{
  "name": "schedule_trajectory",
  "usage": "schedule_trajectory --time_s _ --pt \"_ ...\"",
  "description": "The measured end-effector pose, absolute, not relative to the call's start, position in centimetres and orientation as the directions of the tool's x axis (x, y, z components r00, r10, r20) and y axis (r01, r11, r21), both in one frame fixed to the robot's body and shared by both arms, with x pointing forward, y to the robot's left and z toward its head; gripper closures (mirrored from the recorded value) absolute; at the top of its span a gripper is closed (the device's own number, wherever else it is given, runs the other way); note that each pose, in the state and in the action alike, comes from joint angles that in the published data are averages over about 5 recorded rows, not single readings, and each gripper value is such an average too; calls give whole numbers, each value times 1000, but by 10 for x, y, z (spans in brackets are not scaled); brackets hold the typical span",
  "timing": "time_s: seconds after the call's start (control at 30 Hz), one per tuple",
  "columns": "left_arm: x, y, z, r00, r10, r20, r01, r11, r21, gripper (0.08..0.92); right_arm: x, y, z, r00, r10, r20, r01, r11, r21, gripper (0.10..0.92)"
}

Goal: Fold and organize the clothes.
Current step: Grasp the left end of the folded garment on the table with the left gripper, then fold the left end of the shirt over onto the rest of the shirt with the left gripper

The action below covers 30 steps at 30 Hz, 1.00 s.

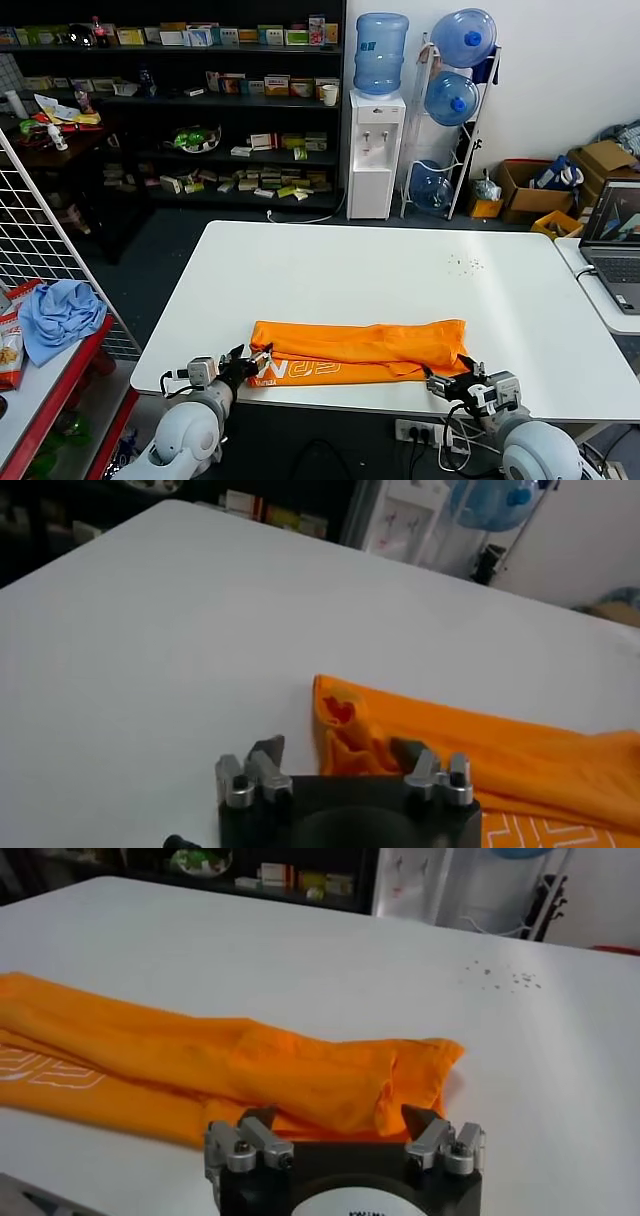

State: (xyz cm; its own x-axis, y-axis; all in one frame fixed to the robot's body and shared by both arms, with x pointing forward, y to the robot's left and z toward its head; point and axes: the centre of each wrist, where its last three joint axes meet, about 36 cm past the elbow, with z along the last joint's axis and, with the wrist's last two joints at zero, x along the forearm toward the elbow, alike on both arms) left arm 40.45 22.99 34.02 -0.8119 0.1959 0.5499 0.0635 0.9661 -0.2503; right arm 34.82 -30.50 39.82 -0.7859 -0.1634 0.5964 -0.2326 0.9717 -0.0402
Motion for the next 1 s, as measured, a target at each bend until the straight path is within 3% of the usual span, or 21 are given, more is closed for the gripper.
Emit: schedule_trajectory --time_s 0.63,0.8,1.0 --pt "402 237 339 -789 235 568 86 957 -276 858 347 -303 404 -785 -174 594 -233 972 -24 200" --pt "405 250 345 -791 226 569 83 961 -265 876 347 -302 405 -790 -178 586 -233 972 -19 200" --pt "414 281 356 -811 163 561 50 976 -210 876 349 -298 407 -799 -185 571 -235 972 -13 200"
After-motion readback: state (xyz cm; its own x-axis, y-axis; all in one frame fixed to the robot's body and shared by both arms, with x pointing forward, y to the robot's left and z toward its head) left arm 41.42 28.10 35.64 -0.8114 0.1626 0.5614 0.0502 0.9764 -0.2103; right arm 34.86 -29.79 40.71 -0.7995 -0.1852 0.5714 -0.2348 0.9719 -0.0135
